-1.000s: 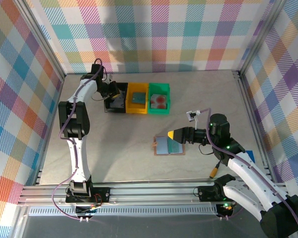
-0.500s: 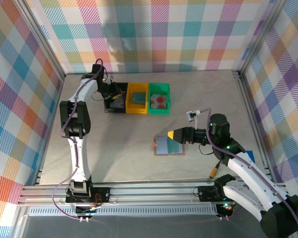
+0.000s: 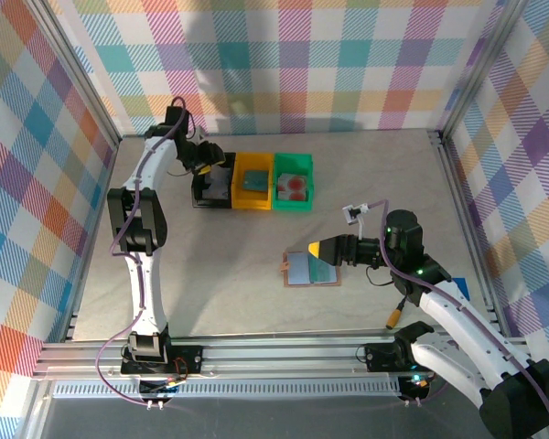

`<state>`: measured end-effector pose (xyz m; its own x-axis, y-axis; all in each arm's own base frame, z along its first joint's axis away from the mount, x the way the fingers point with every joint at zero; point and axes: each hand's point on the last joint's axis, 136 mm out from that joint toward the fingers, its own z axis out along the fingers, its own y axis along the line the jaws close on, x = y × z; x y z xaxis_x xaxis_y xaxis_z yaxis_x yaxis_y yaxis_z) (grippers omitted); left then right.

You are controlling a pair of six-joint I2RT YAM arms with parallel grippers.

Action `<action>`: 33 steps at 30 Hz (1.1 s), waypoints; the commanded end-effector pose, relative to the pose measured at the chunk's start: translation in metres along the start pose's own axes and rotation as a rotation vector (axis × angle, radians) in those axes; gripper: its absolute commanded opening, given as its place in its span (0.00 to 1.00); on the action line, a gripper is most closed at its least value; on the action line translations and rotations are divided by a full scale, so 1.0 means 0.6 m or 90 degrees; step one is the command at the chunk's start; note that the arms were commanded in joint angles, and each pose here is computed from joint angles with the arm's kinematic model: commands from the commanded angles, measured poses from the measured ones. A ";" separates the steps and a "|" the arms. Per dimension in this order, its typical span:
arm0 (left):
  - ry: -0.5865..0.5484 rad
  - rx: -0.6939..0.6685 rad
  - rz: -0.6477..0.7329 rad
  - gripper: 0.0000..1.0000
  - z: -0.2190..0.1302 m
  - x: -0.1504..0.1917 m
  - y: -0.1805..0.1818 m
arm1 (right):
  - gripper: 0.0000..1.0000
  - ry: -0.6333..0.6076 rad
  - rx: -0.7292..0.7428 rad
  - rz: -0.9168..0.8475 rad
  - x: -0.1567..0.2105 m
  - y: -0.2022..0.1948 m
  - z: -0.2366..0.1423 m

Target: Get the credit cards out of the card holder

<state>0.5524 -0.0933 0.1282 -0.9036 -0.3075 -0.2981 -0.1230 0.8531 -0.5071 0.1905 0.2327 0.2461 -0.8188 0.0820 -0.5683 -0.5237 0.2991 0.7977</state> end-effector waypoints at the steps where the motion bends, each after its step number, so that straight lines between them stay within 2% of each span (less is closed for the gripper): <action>1: -0.014 -0.035 0.002 0.53 -0.030 -0.010 0.008 | 0.94 0.006 -0.009 0.000 0.004 0.006 -0.001; 5: -0.055 -0.057 0.011 0.54 -0.069 -0.030 -0.001 | 0.93 0.008 0.004 0.007 0.007 -0.002 0.000; 9: -0.112 -0.052 0.024 0.54 -0.151 -0.039 -0.047 | 0.92 0.006 0.111 0.043 0.010 -0.054 -0.003; 11: -0.121 -0.041 0.038 0.55 -0.184 -0.017 -0.085 | 0.90 0.020 0.173 0.084 0.021 -0.093 -0.002; 15: -0.112 -0.026 0.078 0.55 -0.214 0.089 -0.167 | 0.87 0.051 0.261 0.163 0.051 -0.163 0.003; 18: -0.094 0.055 0.085 0.55 -0.206 0.186 -0.234 | 0.83 0.073 0.316 0.211 0.071 -0.207 0.002; 21: -0.071 0.137 0.071 0.55 -0.183 0.275 -0.279 | 0.76 0.089 0.332 0.240 0.080 -0.226 0.005; 24: -0.048 0.174 0.047 0.54 -0.156 0.342 -0.305 | 0.68 0.087 0.354 0.266 0.082 -0.242 0.002; 28: -0.031 0.215 0.039 0.54 -0.134 0.405 -0.344 | 0.54 0.071 0.373 0.299 0.080 -0.260 -0.006; 29: -0.032 0.241 0.033 0.53 -0.129 0.415 -0.358 | 0.47 0.068 0.383 0.308 0.081 -0.266 -0.009; 33: -0.008 0.254 0.007 0.51 -0.090 0.458 -0.365 | 0.32 0.061 0.411 0.341 0.084 -0.285 -0.019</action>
<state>0.2989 -0.3198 0.1834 -0.9252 -0.2169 -0.3112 0.0633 0.7206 -0.6905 0.2318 0.1802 0.0847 -0.9576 0.2591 -0.1259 0.1062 0.7238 0.6818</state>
